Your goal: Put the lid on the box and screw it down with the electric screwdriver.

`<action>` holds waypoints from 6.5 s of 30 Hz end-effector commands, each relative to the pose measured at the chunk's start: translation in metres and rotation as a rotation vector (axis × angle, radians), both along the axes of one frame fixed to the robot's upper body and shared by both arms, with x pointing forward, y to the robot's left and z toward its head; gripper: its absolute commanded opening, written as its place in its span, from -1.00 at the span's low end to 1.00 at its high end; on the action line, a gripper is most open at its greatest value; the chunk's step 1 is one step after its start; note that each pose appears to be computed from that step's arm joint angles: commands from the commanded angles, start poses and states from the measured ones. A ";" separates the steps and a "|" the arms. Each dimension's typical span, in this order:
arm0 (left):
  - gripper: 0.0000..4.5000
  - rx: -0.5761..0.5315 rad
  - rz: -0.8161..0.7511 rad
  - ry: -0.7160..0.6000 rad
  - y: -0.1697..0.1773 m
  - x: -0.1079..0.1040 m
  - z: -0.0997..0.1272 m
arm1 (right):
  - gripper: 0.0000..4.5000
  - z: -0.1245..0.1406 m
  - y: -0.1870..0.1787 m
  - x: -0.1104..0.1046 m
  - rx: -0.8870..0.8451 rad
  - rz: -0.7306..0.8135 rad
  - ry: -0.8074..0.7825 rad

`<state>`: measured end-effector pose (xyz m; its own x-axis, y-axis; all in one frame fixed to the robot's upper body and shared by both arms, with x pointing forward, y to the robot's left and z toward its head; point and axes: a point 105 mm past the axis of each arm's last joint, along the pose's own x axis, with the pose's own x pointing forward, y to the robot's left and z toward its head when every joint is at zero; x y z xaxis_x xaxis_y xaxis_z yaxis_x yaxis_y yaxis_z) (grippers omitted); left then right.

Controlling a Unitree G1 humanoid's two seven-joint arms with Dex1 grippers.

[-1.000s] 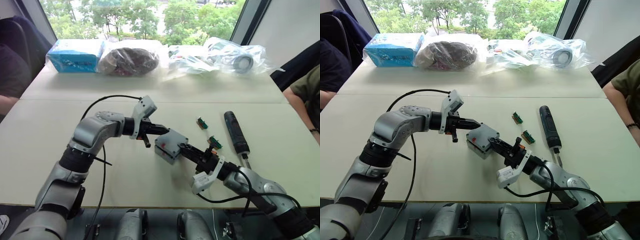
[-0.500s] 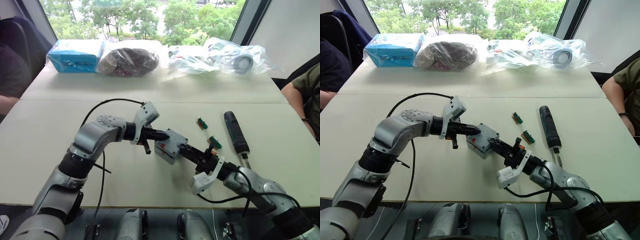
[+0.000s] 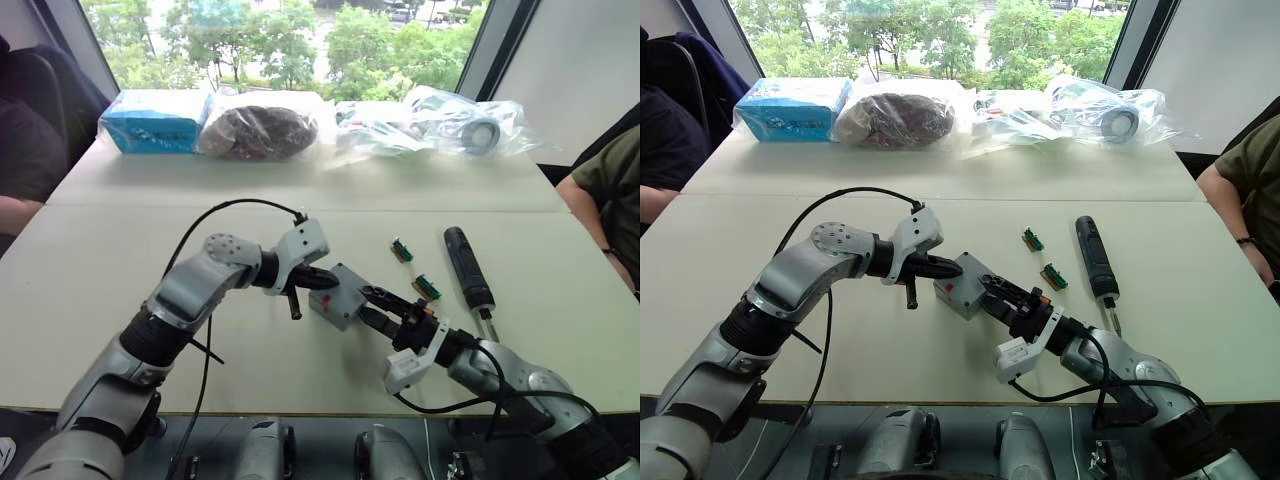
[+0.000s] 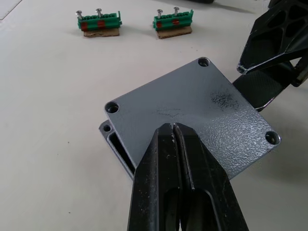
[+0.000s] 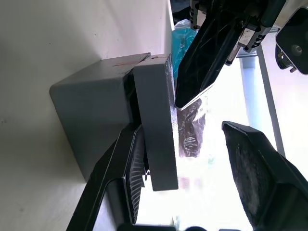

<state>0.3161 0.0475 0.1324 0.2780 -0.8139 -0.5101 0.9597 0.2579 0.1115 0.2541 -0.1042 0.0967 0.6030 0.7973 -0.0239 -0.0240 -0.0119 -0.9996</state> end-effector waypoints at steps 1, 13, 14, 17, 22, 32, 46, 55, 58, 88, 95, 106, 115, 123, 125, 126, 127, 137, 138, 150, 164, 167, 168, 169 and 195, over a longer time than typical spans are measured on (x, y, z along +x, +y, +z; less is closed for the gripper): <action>-1.00 0.172 0.101 0.121 0.024 0.000 -0.055 | 0.13 0.007 0.001 -0.006 -0.005 0.027 0.007; -1.00 0.128 0.069 0.127 0.019 -0.007 -0.052 | 0.13 0.009 -0.009 -0.003 0.008 -0.005 0.046; -1.00 0.128 0.069 0.129 0.019 -0.008 -0.052 | 0.13 0.009 -0.009 -0.003 0.013 -0.010 0.050; -1.00 0.106 0.073 0.123 0.018 -0.008 -0.049 | 0.04 0.010 -0.010 -0.003 0.034 -0.016 0.055; -1.00 -0.024 0.107 0.122 0.014 -0.003 -0.028 | -0.64 0.006 -0.013 -0.007 0.046 -0.028 0.102; -1.00 -0.420 0.129 0.216 0.012 0.002 0.043 | -0.99 0.024 -0.016 -0.007 0.428 -0.121 0.459; -1.00 -0.234 0.231 0.181 0.035 0.023 0.006 | -0.99 0.022 0.008 -0.020 0.765 -0.138 1.145; -1.00 -0.247 0.174 0.212 0.026 0.010 0.007 | -0.99 0.019 0.005 -0.014 0.808 -0.172 1.170; -1.00 -0.252 0.162 0.221 0.024 0.007 0.008 | -0.99 0.019 0.003 -0.010 0.818 -0.179 1.160; -1.00 -0.271 0.179 0.204 0.025 0.014 0.016 | -0.99 0.026 0.004 -0.014 0.862 -0.138 1.193; -1.00 -0.282 0.149 0.223 0.022 0.007 0.019 | -0.99 0.022 0.003 -0.015 0.851 -0.145 1.209; -1.00 -0.266 0.159 0.234 0.023 0.007 0.011 | -0.99 0.020 0.008 -0.014 0.846 -0.136 1.216; -1.00 -0.255 0.187 0.232 0.033 0.010 0.009 | -0.99 0.022 0.011 -0.011 0.843 -0.116 1.206; -1.00 -0.270 0.197 0.214 0.035 0.015 0.016 | -0.99 0.038 -0.002 -0.016 0.867 -0.093 1.198; -1.00 -0.278 0.191 0.212 0.033 0.015 0.018 | -0.99 0.034 -0.007 -0.017 0.864 -0.115 1.208; -1.00 -0.282 0.186 0.212 0.031 0.014 0.019 | -0.99 0.031 -0.010 -0.016 0.861 -0.131 1.212; -1.00 -0.284 0.183 0.212 0.030 0.014 0.020 | -0.99 0.029 -0.013 -0.016 0.862 -0.144 1.214; -1.00 -0.285 0.168 0.221 0.026 0.011 0.020 | -0.99 0.016 -0.012 -0.012 0.833 -0.184 1.216; -1.00 -0.285 0.167 0.223 0.027 0.011 0.019 | -0.99 0.016 -0.011 -0.011 0.833 -0.183 1.215; -1.00 -0.271 0.152 0.240 0.026 0.004 0.016 | -0.99 0.016 -0.005 -0.003 0.824 -0.162 1.186; -1.00 -0.257 0.153 0.250 0.028 0.001 0.014 | -0.99 0.015 0.006 -0.007 0.813 -0.124 1.216; -1.00 -0.253 0.146 0.257 0.028 -0.002 0.013 | -0.99 0.015 0.007 -0.008 0.813 -0.121 1.220; -1.00 -0.253 0.143 0.259 0.028 -0.002 0.013 | -0.99 0.015 0.007 -0.008 0.814 -0.121 1.221; -1.00 -0.251 0.145 0.259 0.028 -0.003 0.012 | -0.99 0.015 0.007 -0.008 0.812 -0.122 1.222; -1.00 -0.298 0.244 0.236 0.037 0.022 0.007 | -0.99 0.008 -0.005 -0.009 0.807 -0.188 1.210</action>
